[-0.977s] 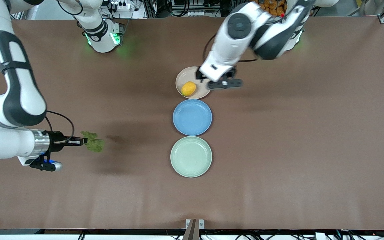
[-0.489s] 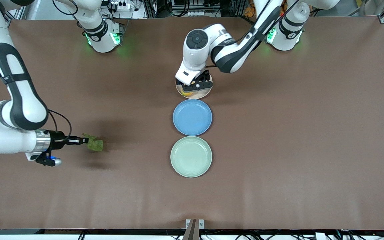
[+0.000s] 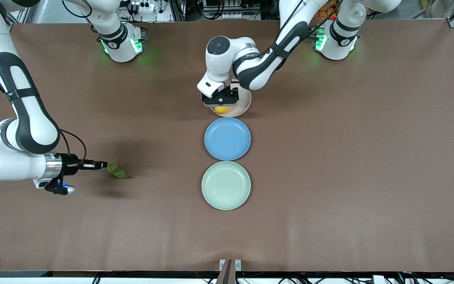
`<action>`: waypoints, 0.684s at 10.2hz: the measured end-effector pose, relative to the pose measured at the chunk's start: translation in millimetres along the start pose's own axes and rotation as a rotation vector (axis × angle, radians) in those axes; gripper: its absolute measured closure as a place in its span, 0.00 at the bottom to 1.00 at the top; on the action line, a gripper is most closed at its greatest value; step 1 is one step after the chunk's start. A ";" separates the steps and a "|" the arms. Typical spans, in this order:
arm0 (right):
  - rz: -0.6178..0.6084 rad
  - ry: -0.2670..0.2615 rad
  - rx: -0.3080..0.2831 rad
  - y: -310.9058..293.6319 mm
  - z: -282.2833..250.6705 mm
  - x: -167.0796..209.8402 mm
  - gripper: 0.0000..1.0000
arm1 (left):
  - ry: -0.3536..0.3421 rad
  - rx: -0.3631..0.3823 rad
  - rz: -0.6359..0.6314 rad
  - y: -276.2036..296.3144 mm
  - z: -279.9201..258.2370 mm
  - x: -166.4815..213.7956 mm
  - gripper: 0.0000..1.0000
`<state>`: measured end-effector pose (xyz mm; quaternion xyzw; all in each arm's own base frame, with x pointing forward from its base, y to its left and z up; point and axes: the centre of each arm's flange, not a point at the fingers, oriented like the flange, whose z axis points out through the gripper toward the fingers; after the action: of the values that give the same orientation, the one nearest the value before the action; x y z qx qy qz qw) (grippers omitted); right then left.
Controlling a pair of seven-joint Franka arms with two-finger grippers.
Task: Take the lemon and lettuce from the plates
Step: 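Lower the lettuce with the right gripper while the left gripper reaches the lemon, then grasp the lemon with the left gripper while the right gripper withdraws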
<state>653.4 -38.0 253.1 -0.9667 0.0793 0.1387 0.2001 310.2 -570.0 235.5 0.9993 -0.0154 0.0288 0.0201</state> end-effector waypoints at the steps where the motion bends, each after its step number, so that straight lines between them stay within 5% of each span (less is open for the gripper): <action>1: -0.001 -0.003 0.002 4.4 1.2 -0.1 0.52 | 0.005 0.001 0.047 5.0 -0.4 -8.4 0.00; 3: -0.010 -0.008 0.000 -0.9 -6.1 -2.7 0.19 | 0.004 0.007 0.123 6.2 3.2 -13.1 0.00; 5: -0.031 -0.002 -0.021 -14.7 -38.3 -13.9 0.00 | -0.009 0.025 0.203 -0.5 17.5 -7.3 0.00; 7: -0.064 0.039 -0.072 -34.7 -82.9 -31.9 0.00 | -0.011 0.032 0.282 -9.6 22.7 8.2 0.00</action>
<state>650.0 -37.3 348.4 -0.9778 0.0471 0.1159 0.1678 319.9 -561.6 212.9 0.9875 -0.1554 0.0263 -0.0004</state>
